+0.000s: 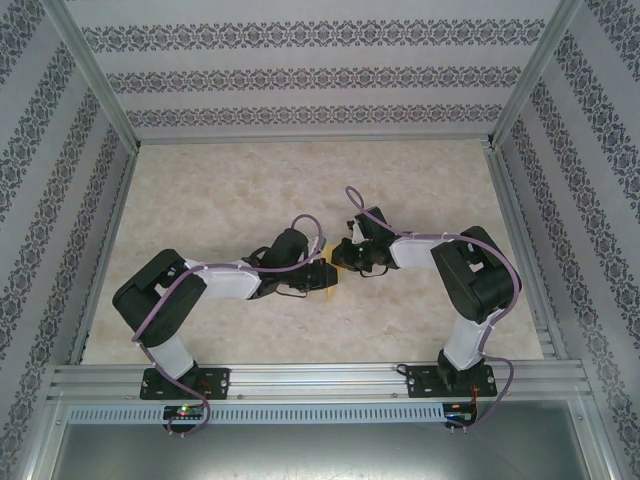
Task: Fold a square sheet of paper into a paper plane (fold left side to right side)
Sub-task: Fold the wing for the fifth time at the center of the table.
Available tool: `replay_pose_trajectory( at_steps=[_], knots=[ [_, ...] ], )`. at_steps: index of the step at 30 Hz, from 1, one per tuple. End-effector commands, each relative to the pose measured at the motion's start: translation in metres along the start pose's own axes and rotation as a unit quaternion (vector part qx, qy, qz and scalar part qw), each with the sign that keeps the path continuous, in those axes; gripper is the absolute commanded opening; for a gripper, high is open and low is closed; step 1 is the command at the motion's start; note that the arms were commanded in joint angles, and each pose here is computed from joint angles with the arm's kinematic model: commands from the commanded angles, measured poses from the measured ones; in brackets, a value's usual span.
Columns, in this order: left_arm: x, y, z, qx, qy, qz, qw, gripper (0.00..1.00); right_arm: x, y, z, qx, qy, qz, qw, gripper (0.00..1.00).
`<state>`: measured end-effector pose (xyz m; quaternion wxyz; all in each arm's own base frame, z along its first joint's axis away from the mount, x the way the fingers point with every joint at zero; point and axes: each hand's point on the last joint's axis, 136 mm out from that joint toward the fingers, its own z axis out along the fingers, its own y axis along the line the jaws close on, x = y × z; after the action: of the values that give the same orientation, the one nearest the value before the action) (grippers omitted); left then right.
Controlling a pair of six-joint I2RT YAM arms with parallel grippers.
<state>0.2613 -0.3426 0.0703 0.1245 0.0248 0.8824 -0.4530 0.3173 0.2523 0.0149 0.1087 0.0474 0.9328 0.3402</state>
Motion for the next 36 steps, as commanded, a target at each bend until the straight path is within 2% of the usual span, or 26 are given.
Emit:
replay_pose_trajectory(
  at_steps=[1, 12, 27, 31, 36],
  knots=[
    [0.008, 0.007, 0.008, -0.015, 0.016, 0.001, 1.0, 0.13, 0.025, -0.039, 0.007, 0.064, 0.035, 0.017, 0.997, 0.12],
    [0.023, 0.035, 0.02, -0.043, 0.037, -0.016, 0.998, 0.13, 0.025, -0.04, 0.007, 0.066, 0.035, 0.017, 0.997, 0.12],
    [0.039, 0.054, 0.027, -0.072, 0.055, -0.032, 0.995, 0.12, 0.019, -0.031, 0.005, 0.054, 0.03, 0.008, 0.998, 0.12],
    [0.045, 0.071, 0.022, -0.117, 0.051, -0.041, 0.991, 0.07, 0.0, -0.008, -0.009, 0.003, -0.008, -0.007, 1.0, 0.1],
    [0.051, 0.084, 0.02, -0.143, 0.054, -0.042, 0.987, 0.03, -0.015, 0.018, -0.041, -0.039, -0.057, -0.038, 0.997, 0.06]
  ],
)
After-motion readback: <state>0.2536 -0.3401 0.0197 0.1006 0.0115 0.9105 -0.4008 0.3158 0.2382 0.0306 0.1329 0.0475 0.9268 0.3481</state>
